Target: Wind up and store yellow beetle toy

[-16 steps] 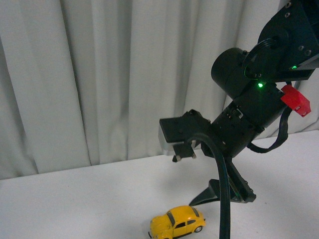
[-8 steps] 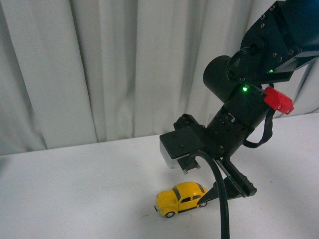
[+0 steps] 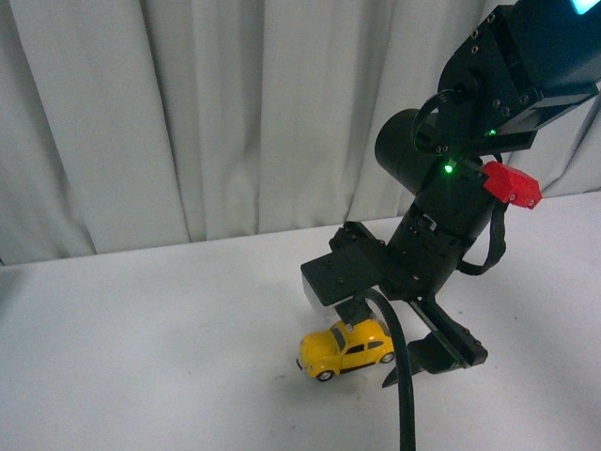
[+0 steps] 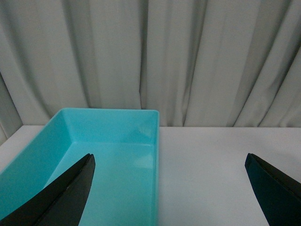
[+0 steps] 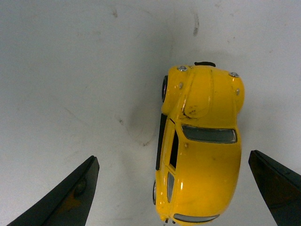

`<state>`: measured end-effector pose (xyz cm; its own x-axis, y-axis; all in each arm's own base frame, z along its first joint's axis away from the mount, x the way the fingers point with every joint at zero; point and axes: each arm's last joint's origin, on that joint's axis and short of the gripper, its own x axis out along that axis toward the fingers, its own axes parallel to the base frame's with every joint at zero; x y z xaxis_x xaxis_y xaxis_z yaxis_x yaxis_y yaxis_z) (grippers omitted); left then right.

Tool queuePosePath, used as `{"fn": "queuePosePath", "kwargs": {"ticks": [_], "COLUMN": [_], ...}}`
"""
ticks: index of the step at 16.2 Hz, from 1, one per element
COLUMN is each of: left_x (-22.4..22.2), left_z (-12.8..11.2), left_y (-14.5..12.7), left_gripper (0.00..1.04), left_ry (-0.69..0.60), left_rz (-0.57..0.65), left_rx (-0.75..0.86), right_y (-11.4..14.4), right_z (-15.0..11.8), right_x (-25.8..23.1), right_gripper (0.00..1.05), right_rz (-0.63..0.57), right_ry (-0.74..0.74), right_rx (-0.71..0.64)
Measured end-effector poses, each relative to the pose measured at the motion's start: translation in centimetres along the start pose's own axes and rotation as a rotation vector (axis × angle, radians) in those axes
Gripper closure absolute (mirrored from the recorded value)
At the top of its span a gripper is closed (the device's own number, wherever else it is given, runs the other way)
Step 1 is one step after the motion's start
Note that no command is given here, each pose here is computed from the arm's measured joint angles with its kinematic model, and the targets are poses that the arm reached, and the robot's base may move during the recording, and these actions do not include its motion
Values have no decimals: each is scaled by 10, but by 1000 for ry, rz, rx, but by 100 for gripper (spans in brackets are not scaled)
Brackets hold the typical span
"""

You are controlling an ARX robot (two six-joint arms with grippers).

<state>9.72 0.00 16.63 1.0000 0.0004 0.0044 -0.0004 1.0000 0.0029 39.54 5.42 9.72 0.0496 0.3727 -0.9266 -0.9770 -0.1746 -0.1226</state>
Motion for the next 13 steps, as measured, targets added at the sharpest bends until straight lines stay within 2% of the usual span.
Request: {"fn": "queuePosePath", "kwargs": {"ticks": [7,13], "left_x": [0,0], "left_z": [0,0], "left_y": [0,0], "left_gripper": [7,7], "left_ry": [0,0], "left_rz": [0,0], "left_rx": [0,0], "right_y": [-15,-16], "right_z": [-10,-8], "right_x": [9,19], "right_gripper": [7,7], "right_rz": [-26,-5], "right_ry": [18,15], "right_rx": [2,-4]}}
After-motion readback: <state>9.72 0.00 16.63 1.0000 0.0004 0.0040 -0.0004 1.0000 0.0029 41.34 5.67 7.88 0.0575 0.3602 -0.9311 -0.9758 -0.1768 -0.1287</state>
